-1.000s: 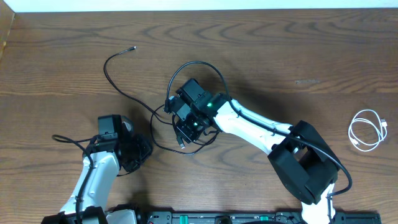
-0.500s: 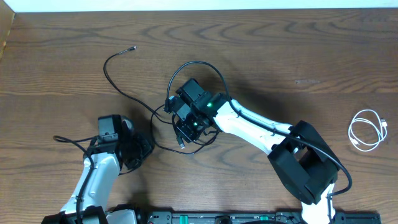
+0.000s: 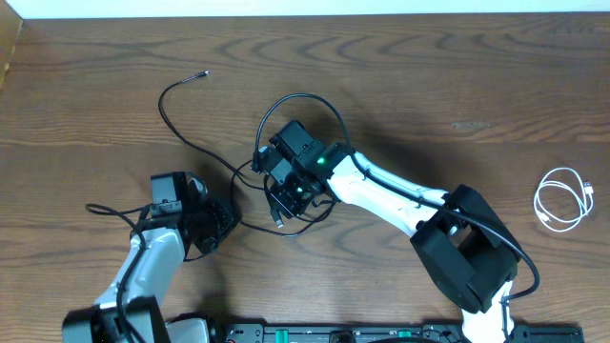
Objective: Untangle cables
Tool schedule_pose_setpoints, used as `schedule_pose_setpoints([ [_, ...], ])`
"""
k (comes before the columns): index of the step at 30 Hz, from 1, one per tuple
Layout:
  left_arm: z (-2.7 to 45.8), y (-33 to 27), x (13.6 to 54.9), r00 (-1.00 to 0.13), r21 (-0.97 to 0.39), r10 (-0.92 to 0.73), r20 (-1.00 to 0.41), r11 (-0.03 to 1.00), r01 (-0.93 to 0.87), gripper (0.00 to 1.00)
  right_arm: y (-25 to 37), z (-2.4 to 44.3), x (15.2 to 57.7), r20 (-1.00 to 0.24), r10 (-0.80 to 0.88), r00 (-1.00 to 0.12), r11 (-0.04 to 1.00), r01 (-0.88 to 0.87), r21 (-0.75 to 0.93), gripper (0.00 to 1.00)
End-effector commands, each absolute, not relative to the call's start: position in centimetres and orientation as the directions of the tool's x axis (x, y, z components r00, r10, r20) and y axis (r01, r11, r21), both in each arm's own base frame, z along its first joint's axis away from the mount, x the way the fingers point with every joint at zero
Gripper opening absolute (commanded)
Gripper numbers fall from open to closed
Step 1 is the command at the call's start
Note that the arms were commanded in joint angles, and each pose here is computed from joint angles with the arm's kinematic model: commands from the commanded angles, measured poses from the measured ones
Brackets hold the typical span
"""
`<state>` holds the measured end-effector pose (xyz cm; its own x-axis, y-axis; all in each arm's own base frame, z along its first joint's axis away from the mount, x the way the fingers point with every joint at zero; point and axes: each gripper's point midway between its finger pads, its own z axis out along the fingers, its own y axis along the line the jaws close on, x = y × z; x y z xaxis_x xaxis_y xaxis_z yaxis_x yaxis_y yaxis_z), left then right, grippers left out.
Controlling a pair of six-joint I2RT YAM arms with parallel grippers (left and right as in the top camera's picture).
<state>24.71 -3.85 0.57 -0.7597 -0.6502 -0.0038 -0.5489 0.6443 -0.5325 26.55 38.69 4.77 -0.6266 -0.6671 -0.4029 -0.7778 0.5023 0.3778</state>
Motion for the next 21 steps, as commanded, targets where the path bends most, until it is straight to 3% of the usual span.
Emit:
schedule_pose_setpoints([
  [1, -0.4, -4.1, 24.4, -0.755, -0.526, -0.655, 0.044, 0.627, -0.574, 0.07, 38.7, 5.3, 26.6, -0.409, -0.658, -0.632, 0.509, -0.774, 0.377, 0.01],
  [8, -1.8, -4.2, 23.7, -0.75, -0.496, -0.654, 0.097, 0.621, -0.606, 0.07, 38.7, 5.3, 26.6, -0.409, -0.658, -0.632, 0.509, -0.774, 0.377, 0.01],
  [11, -1.8, -4.3, 23.6, -0.706, -0.489, -0.695, 0.137, 0.573, -0.658, 0.08, 38.7, 5.3, 26.6, -0.409, -0.658, -0.632, 0.509, -0.774, 0.377, 0.01],
  [21, 0.9, -7.1, 25.4, -0.747, -0.662, -0.635, 0.2, 0.474, -0.58, 0.08, 38.7, 5.3, 26.6, -0.409, -0.658, -0.632, 0.509, -0.774, 0.377, 0.01],
])
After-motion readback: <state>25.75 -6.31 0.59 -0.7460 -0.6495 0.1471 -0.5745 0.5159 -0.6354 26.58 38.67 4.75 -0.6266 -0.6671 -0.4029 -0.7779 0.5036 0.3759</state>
